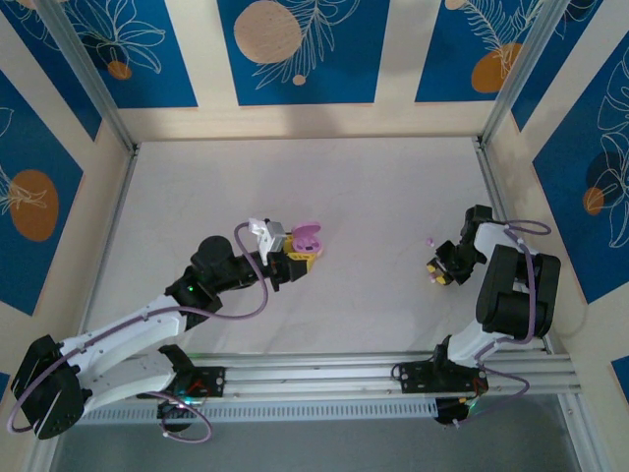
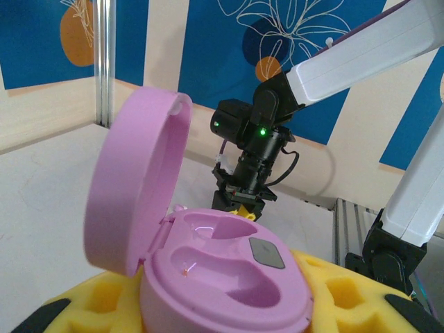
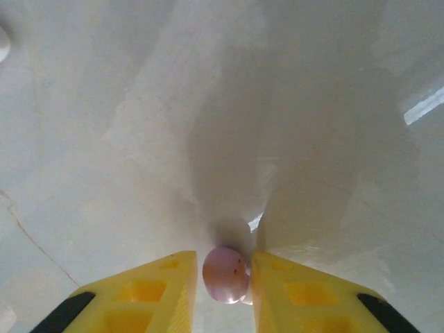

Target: Insert wireless bluetooth earbuds into charging case

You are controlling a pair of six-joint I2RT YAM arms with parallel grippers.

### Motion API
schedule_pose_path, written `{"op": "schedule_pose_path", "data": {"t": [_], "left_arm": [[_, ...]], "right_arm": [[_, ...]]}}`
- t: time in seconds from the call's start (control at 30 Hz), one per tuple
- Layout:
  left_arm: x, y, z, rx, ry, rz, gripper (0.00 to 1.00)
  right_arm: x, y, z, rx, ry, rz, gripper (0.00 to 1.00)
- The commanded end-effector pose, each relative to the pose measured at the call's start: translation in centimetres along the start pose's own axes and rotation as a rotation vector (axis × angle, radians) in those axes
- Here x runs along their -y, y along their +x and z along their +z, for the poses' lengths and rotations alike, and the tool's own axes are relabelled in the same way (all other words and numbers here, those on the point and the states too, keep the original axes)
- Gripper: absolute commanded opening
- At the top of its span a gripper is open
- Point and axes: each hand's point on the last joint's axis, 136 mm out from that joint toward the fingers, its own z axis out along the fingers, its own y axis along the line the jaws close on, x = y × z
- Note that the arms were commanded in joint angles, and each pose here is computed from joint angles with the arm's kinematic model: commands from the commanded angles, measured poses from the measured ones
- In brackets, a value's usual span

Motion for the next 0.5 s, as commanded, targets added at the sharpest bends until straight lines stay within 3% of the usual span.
{"op": "schedule_pose_path", "data": {"t": [0.0,0.33,0.47], "left_arm": [[0.4,-1.0,0.0,0.038,0.017,0.002,0.23],[0.5,-1.1,-0.1,0.037,0.013,0.003,0.23],[0.3,-1.2,-0.2,0.039,0.006,0.006,0.23]], "right_arm": [[-0.4,0.3,0.2,-0.029,0.007,0.0,0.27],[-1.4,0.8,0.6,-0.052,0.022,-0.059,0.17],[-4.8,2.3,0.4,-0.092,-0.049,-0.205,0.15]]}}
